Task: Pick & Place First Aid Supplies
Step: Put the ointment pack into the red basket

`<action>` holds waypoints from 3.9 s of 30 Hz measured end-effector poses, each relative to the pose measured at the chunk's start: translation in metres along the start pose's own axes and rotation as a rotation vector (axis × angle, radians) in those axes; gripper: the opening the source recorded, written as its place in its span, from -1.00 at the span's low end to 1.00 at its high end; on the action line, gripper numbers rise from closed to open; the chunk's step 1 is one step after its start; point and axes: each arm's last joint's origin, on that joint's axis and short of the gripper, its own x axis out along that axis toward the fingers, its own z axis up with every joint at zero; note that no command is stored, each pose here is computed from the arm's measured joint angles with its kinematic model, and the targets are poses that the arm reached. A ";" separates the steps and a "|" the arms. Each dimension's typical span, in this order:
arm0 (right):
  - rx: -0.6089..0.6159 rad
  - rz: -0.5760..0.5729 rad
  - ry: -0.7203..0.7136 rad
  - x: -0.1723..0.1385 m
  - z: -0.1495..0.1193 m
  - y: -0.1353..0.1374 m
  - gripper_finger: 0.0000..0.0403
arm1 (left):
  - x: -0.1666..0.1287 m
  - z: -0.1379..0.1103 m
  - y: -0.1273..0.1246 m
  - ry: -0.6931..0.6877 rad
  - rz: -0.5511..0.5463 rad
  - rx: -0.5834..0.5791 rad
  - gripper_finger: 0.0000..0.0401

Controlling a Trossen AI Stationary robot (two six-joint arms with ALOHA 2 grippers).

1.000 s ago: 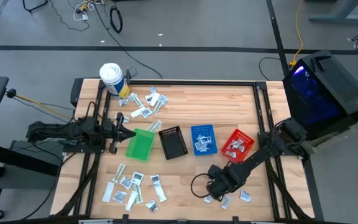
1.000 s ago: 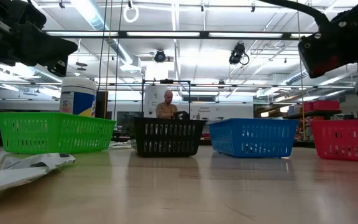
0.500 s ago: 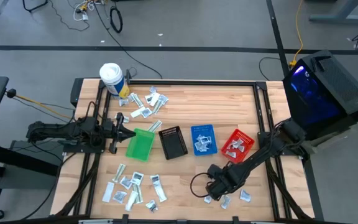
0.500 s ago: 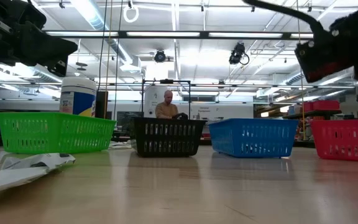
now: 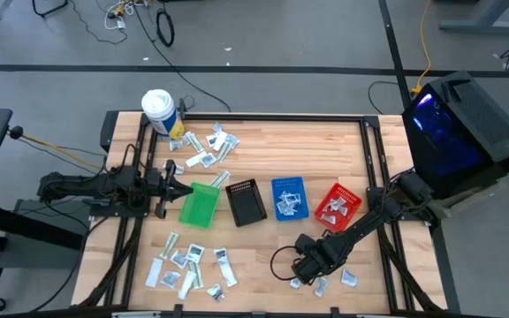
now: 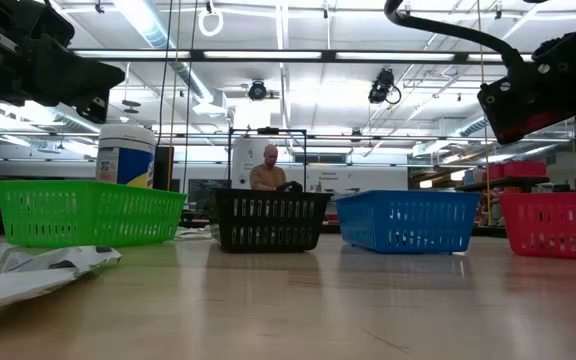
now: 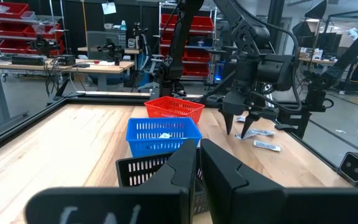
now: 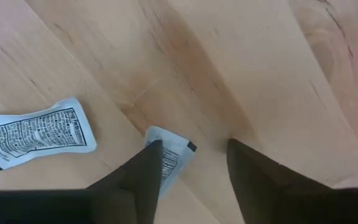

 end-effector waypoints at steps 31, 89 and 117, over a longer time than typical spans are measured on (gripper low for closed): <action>-0.051 0.008 -0.051 -0.020 0.003 0.002 -0.99 | 0.000 0.000 0.000 0.000 0.000 0.000 -0.84; -0.116 -0.238 -0.212 -0.118 0.100 -0.130 -1.00 | 0.000 0.000 0.000 0.000 0.000 0.000 -0.84; 0.003 -0.203 -0.121 -0.062 0.034 -0.176 -0.95 | 0.000 0.000 0.000 0.000 0.000 0.000 -0.84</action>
